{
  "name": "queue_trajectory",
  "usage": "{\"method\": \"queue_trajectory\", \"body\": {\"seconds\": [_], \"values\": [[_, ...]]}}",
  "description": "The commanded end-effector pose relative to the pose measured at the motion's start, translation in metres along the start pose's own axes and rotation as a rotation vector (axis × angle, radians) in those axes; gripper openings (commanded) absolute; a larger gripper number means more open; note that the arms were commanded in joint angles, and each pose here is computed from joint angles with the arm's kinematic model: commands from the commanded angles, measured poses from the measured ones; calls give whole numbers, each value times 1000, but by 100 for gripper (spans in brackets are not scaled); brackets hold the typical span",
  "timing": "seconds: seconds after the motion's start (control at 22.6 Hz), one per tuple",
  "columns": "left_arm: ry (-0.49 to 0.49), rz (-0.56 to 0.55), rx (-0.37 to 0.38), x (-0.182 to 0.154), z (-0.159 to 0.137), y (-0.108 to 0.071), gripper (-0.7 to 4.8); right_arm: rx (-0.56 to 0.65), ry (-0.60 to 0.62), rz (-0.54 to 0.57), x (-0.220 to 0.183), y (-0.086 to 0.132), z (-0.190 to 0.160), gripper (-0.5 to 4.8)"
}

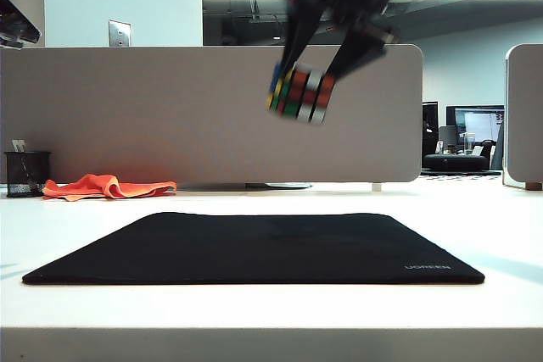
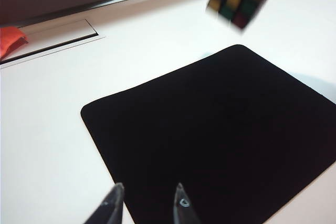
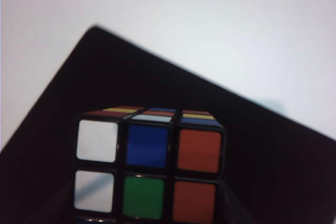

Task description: Pick up the cube on the right side of the mouse pad, then place it in the center of the mouse pad.

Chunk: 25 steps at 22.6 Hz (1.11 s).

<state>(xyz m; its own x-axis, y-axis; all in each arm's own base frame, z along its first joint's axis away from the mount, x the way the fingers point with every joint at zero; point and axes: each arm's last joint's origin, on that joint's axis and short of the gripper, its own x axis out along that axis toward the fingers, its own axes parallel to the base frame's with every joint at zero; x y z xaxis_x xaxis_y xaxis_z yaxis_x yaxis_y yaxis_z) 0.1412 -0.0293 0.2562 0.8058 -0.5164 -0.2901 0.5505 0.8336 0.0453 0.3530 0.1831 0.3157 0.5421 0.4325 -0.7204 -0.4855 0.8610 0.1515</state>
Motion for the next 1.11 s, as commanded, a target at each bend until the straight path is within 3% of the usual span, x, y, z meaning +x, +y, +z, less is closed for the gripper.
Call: {"method": "queue_trajectory", "body": {"seconds": [0.04,0.27,0.71,1.11], "values": [[-8,-4,0,-1,2,0,122,-25,32,11,15,1,-2,301],[4,-6,-6,-1,0,0,122,-54,179,20,50,3,-20,301],[9,-7,-9,-1,0,0,122,-69,215,30,69,4,-27,301],[9,-7,-9,-1,0,0,122,-128,251,51,77,18,-33,301]]}}
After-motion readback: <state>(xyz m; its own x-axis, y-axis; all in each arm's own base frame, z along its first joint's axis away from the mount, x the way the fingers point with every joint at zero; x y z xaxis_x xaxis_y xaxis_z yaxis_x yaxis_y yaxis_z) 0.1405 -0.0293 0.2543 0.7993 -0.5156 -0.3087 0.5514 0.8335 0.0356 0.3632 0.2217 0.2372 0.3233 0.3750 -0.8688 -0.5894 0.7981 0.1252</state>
